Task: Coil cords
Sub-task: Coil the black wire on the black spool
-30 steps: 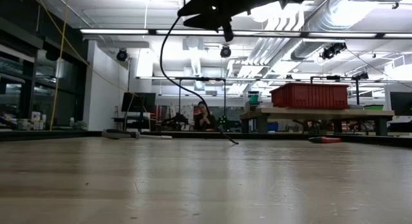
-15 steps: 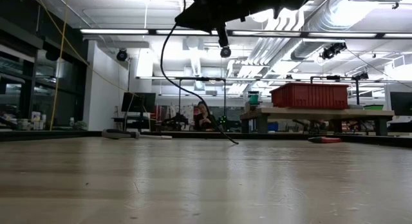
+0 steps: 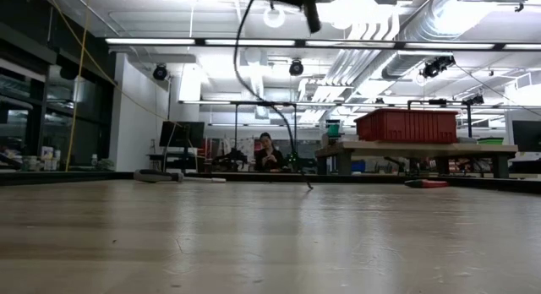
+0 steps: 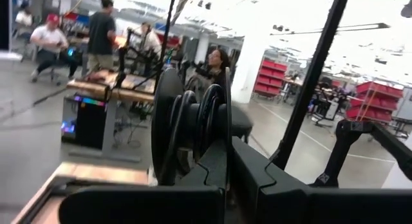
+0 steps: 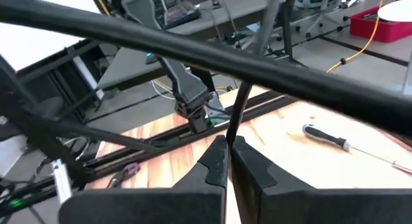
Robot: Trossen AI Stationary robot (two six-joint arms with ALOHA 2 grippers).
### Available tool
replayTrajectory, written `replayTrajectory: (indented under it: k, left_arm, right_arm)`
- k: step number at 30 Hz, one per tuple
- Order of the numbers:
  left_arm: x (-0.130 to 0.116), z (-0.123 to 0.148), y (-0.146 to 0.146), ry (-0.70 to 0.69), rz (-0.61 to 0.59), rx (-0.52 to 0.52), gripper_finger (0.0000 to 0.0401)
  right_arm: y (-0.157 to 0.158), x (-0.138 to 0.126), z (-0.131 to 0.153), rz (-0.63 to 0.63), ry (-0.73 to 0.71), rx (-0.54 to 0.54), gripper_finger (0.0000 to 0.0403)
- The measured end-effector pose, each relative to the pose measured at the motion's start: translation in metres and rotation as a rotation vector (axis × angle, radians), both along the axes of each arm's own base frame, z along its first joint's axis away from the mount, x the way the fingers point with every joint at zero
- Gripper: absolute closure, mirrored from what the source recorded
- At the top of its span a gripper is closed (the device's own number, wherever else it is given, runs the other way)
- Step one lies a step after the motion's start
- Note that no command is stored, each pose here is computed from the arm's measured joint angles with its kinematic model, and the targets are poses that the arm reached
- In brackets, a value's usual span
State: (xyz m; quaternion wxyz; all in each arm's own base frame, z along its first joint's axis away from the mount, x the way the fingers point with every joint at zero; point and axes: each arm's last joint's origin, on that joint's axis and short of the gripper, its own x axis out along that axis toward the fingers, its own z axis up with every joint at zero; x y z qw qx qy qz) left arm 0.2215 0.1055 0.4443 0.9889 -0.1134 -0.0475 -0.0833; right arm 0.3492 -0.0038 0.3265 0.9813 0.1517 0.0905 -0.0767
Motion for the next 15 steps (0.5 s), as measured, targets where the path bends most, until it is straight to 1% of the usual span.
replayTrajectory:
  k: [4,8,11,15]
  left_arm:
    - [0.0,-0.004,0.002,0.039,0.009,-0.023,0.0401]
    - [0.0,-0.008,0.002,0.075,0.008,-0.039,0.0401]
    - [0.0,-0.012,0.002,0.117,0.008,-0.063,0.0401]
    - [0.0,-0.013,0.002,0.125,0.007,-0.067,0.0401]
  right_arm:
    - [0.004,-0.016,0.01,-0.008,0.041,-0.01,0.0402]
    - [0.004,-0.025,0.015,-0.019,0.064,-0.015,0.0402]
    - [0.004,-0.027,0.017,-0.019,0.061,-0.015,0.0402]
    - [0.004,-0.027,0.017,-0.018,0.064,-0.015,0.0403]
